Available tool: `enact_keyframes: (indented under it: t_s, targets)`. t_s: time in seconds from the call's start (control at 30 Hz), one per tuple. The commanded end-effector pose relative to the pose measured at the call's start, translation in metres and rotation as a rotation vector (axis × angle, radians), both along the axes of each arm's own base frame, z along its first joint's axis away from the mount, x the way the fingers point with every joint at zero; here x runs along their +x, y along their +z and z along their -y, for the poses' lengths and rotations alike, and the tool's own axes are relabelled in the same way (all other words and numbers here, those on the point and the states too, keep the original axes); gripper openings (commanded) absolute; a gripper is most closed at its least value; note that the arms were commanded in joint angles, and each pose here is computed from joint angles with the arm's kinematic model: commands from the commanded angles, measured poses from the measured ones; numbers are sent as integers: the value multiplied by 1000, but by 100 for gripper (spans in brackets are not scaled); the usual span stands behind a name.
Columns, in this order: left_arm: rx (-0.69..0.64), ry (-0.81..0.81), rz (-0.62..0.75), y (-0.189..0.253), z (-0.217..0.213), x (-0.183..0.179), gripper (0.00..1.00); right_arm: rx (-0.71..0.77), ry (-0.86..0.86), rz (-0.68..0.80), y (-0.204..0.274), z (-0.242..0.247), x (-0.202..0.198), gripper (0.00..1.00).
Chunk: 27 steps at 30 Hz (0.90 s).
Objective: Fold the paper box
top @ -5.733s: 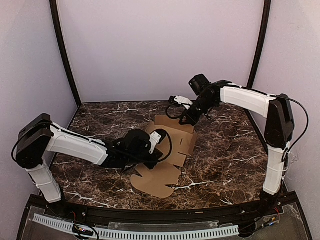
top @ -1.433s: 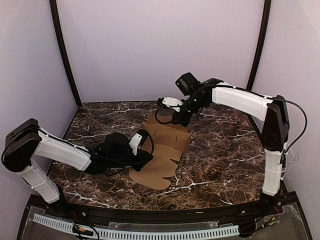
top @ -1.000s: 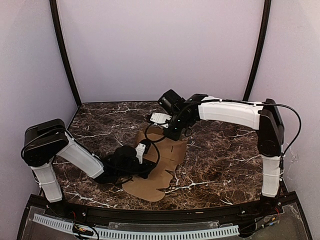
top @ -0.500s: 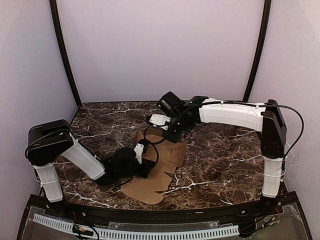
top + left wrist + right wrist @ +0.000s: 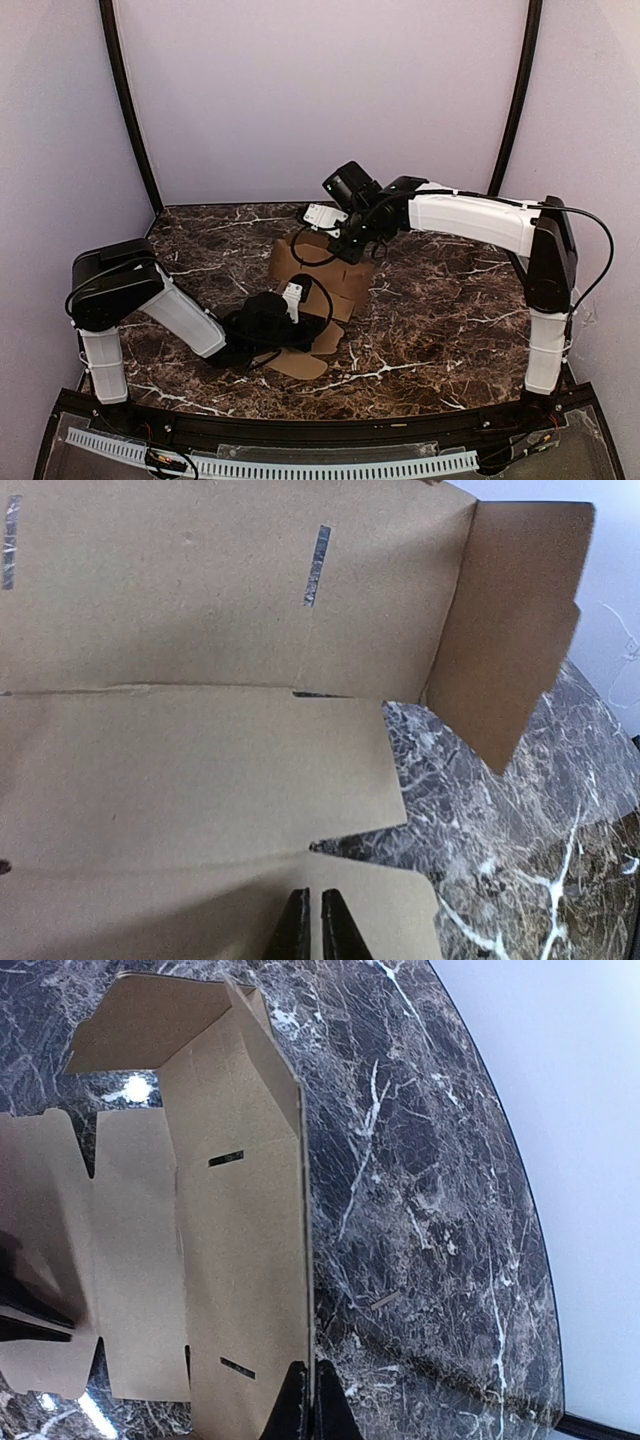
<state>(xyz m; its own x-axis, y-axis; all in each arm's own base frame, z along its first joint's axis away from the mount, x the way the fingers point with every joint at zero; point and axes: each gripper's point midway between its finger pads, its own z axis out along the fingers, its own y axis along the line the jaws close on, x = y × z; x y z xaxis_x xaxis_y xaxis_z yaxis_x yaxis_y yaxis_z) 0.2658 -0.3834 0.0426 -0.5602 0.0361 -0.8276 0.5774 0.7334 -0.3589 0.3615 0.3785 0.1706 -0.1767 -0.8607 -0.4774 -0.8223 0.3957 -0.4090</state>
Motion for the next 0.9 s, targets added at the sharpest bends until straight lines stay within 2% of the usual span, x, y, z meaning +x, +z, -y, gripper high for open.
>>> enact_keyframes:
  t_s: [0.0, 0.23, 0.4, 0.73, 0.77, 0.87]
  targets:
    - [53, 35, -3, -20, 4, 9, 6, 99, 47, -45, 16, -19, -10, 0]
    - [68, 51, 2, -30, 9, 16, 5, 144, 116, -319, -14, -34, -51, 0]
    - [66, 54, 10, -31, 9, 17, 5, 225, 170, -493, -16, -45, -82, 5]
    - [64, 56, 15, -32, 8, 17, 5, 253, 163, -550, -19, -45, -80, 13]
    - [63, 49, 16, -32, 8, 16, 6, 255, 154, -545, -18, -42, -75, 14]
    - [46, 34, 27, -29, 10, 14, 6, 280, 133, -522, -8, -31, -54, 29]
